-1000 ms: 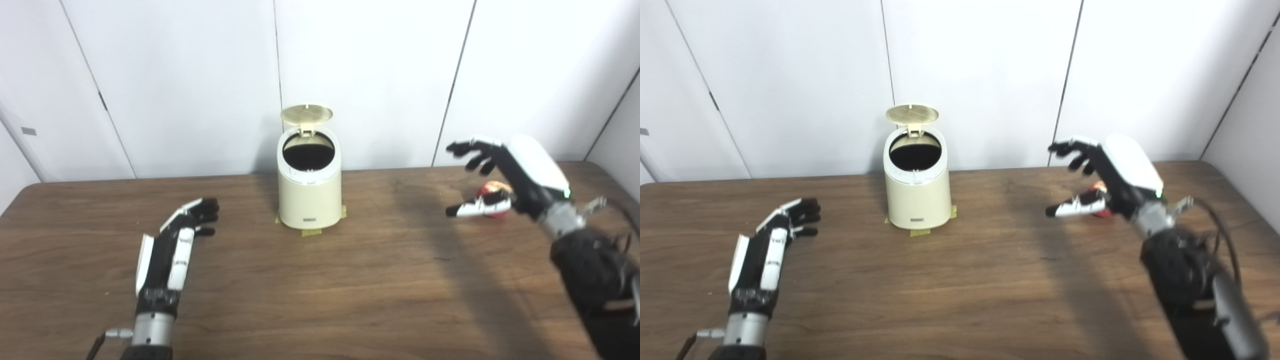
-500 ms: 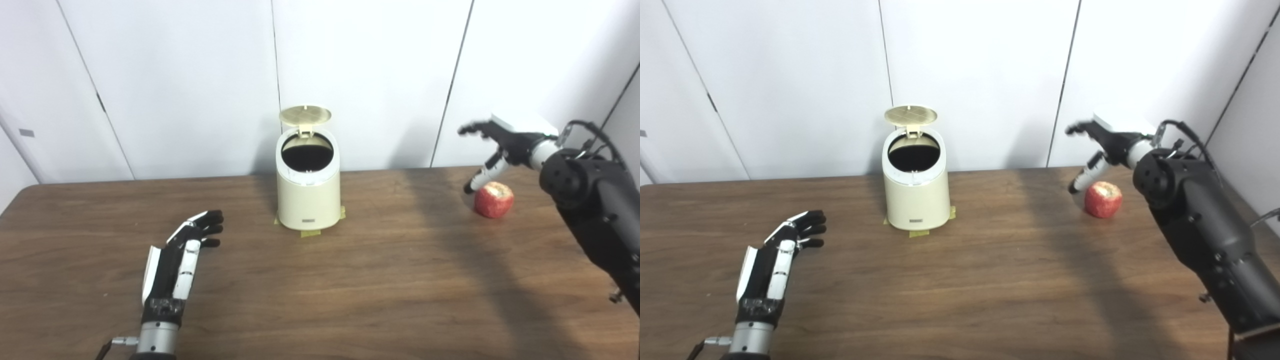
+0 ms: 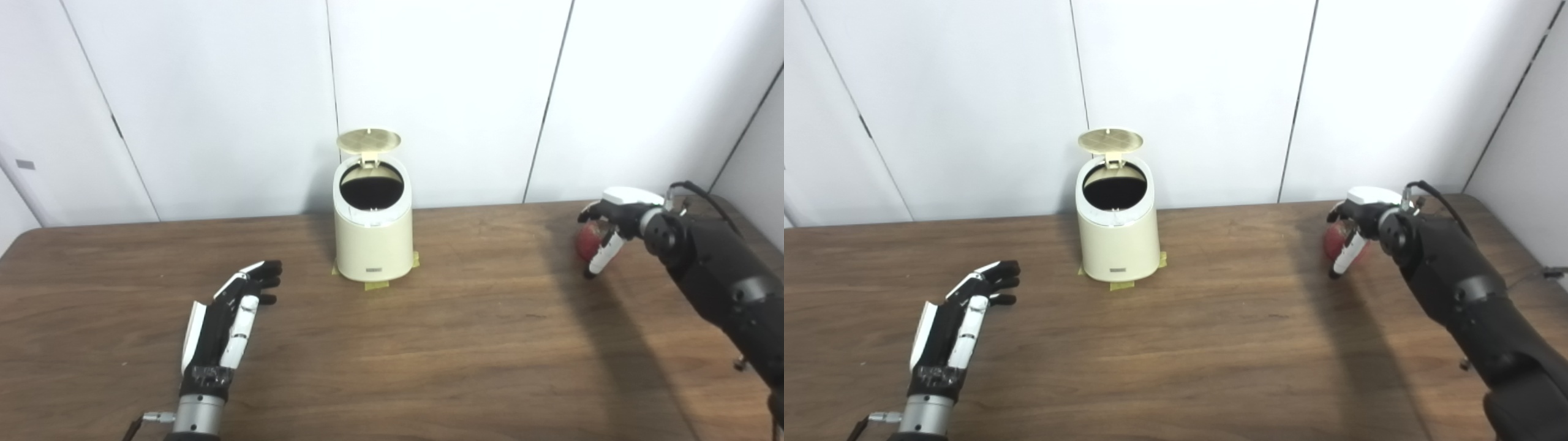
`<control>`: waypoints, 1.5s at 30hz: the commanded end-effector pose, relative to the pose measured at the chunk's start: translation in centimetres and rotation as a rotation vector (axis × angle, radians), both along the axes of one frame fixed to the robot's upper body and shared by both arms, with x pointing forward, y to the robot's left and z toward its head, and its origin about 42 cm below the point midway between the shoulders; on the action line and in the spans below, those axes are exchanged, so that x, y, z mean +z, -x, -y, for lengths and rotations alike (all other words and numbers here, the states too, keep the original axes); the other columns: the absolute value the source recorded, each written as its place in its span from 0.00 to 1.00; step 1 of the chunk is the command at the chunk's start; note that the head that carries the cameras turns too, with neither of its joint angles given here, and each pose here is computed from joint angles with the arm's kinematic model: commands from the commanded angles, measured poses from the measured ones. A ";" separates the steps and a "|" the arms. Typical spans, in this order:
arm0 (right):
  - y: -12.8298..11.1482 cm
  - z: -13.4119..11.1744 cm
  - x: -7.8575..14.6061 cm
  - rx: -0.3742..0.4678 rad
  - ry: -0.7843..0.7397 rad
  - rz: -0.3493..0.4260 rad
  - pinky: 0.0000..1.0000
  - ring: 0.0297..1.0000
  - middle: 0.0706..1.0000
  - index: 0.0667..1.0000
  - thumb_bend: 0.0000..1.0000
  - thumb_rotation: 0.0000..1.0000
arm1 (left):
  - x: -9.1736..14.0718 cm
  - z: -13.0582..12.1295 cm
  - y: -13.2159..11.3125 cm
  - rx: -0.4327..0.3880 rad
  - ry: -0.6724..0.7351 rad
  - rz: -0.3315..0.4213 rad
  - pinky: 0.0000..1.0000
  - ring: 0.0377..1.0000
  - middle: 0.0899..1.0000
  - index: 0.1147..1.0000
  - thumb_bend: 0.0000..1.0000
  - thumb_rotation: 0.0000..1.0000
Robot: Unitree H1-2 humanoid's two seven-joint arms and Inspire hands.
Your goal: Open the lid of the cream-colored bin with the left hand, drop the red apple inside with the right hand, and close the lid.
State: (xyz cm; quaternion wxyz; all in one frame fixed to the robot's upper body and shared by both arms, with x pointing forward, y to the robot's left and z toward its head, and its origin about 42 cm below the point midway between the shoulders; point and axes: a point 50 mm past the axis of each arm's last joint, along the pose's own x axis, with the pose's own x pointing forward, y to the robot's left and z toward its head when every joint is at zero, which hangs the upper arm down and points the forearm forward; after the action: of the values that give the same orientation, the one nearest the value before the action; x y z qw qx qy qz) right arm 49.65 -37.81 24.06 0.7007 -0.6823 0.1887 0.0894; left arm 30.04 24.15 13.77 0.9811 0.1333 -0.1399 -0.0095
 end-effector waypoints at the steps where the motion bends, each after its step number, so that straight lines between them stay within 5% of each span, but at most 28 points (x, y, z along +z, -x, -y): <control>1: -1.2 0.2 3.3 0.014 0.023 0.088 0.61 0.79 0.88 0.81 0.95 0.27 | 1.2 0.3 -0.3 -0.008 -0.002 0.049 0.69 0.76 0.76 0.73 0.37 0.88; 6: -0.8 -0.4 2.9 0.019 0.024 0.076 0.56 0.73 0.84 0.80 0.96 0.29 | 1.2 0.2 -0.4 -0.010 -0.008 0.055 0.68 0.76 0.76 0.73 0.37 0.86; 18: -0.9 -0.4 2.2 0.052 0.021 0.057 0.59 0.74 0.79 0.73 0.93 0.17 | 1.4 0.4 -0.1 -0.003 -0.007 0.059 0.67 0.75 0.76 0.74 0.37 0.86; 22: -1.0 -0.7 2.1 0.064 0.083 0.023 0.61 0.78 0.81 0.73 0.96 0.21 | 1.3 0.4 -0.1 -0.004 -0.003 0.059 0.68 0.75 0.77 0.74 0.37 0.85; 24: -1.1 -0.8 1.9 0.066 0.112 0.010 0.51 0.66 0.75 0.74 0.94 0.21 | 1.4 0.4 0.0 -0.003 0.001 0.057 0.68 0.75 0.77 0.74 0.36 0.84; 29: -0.7 -0.7 0.7 0.064 0.141 -0.017 0.47 0.62 0.73 0.75 0.90 0.12 | 1.5 0.5 0.0 -0.003 -0.007 0.070 0.67 0.75 0.76 0.73 0.36 0.85; 33: -0.1 -0.2 -0.7 0.134 0.302 0.082 0.34 0.45 0.58 0.65 0.85 0.03 | 1.6 0.6 0.1 0.003 -0.008 0.074 0.66 0.74 0.76 0.73 0.36 0.84; 35: 0.1 -0.1 -1.8 0.147 0.354 0.191 0.26 0.36 0.43 0.51 0.60 0.00 | 1.7 0.6 0.1 0.006 -0.012 0.081 0.65 0.73 0.75 0.72 0.36 0.84; 38: 0.7 0.0 -2.4 0.121 0.292 0.287 0.24 0.33 0.42 0.50 0.52 0.00 | 1.7 0.4 -0.1 0.001 -0.005 0.087 0.66 0.74 0.76 0.72 0.38 0.84; 45: 1.3 -0.2 -2.3 0.140 0.255 0.364 0.28 0.34 0.43 0.49 0.51 0.00 | 1.4 0.3 -0.3 0.004 -0.010 0.087 0.65 0.73 0.75 0.71 0.37 0.82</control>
State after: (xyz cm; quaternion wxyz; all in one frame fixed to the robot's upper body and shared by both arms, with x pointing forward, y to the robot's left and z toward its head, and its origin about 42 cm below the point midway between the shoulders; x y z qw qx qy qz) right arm 48.12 -36.74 20.55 0.6334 -0.7734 0.0244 0.0058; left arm 29.63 23.94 13.88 0.9803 0.1376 -0.1416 -0.0032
